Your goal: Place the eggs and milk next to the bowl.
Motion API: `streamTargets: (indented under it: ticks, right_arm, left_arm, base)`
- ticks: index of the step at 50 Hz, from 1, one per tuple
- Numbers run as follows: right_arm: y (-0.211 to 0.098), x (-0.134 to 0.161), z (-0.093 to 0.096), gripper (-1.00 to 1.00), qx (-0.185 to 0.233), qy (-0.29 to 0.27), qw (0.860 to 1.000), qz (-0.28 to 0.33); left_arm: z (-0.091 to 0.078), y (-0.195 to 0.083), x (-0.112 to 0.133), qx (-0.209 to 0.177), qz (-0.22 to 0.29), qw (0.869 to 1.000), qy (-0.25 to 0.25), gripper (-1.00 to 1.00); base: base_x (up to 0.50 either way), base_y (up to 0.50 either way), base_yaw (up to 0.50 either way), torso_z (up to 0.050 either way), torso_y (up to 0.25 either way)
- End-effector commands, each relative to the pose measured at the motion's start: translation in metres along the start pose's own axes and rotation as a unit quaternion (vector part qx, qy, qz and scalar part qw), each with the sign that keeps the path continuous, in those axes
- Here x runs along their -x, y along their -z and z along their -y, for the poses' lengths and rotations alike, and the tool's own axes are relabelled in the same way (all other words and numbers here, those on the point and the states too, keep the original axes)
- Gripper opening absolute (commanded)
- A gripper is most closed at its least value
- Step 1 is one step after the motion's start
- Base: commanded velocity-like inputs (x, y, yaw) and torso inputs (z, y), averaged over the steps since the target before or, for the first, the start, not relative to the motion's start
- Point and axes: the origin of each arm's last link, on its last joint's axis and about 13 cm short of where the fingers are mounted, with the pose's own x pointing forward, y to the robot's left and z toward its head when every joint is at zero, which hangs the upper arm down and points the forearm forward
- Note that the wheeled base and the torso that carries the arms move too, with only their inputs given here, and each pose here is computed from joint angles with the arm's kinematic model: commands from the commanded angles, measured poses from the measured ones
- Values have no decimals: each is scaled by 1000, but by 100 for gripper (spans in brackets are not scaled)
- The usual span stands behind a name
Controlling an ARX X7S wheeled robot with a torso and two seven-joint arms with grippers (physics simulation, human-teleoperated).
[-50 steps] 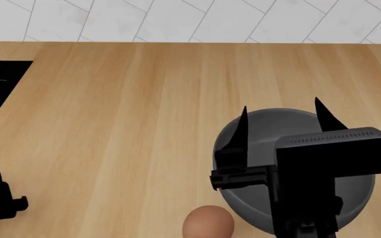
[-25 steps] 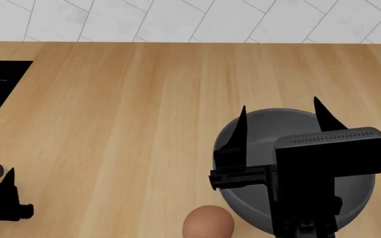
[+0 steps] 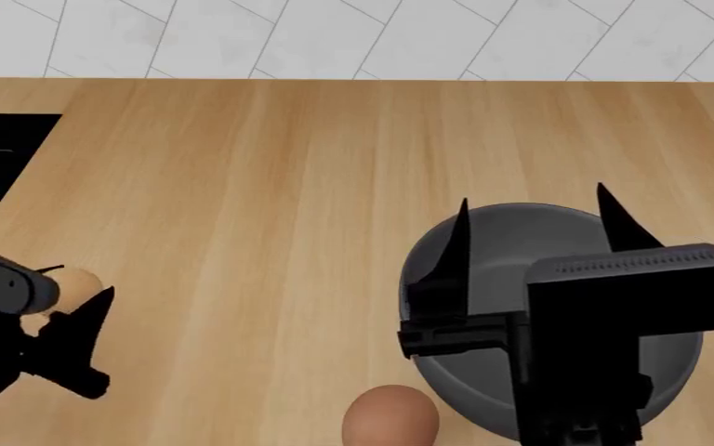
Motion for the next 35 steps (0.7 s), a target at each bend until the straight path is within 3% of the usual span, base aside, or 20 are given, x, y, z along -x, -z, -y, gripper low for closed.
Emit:
streamTargets:
  ticks: [1, 13, 35]
  right_arm:
    - [-1, 1, 1, 100, 0, 2, 1000, 1]
    - [-2, 2, 2, 100, 2, 3, 1000, 1]
    - [-3, 3, 4, 100, 5, 8, 1000, -1]
  left_arm:
    - [-1, -25, -17, -32, 5, 994, 104, -100]
    - [10, -50, -38, -88, 0, 976, 198, -100]
    - [30, -72, -73, -151, -19, 940, 307, -100]
  base:
    - [0, 0, 0, 0, 0]
    - [0, 0, 0, 0, 0]
    - [0, 0, 0, 0, 0]
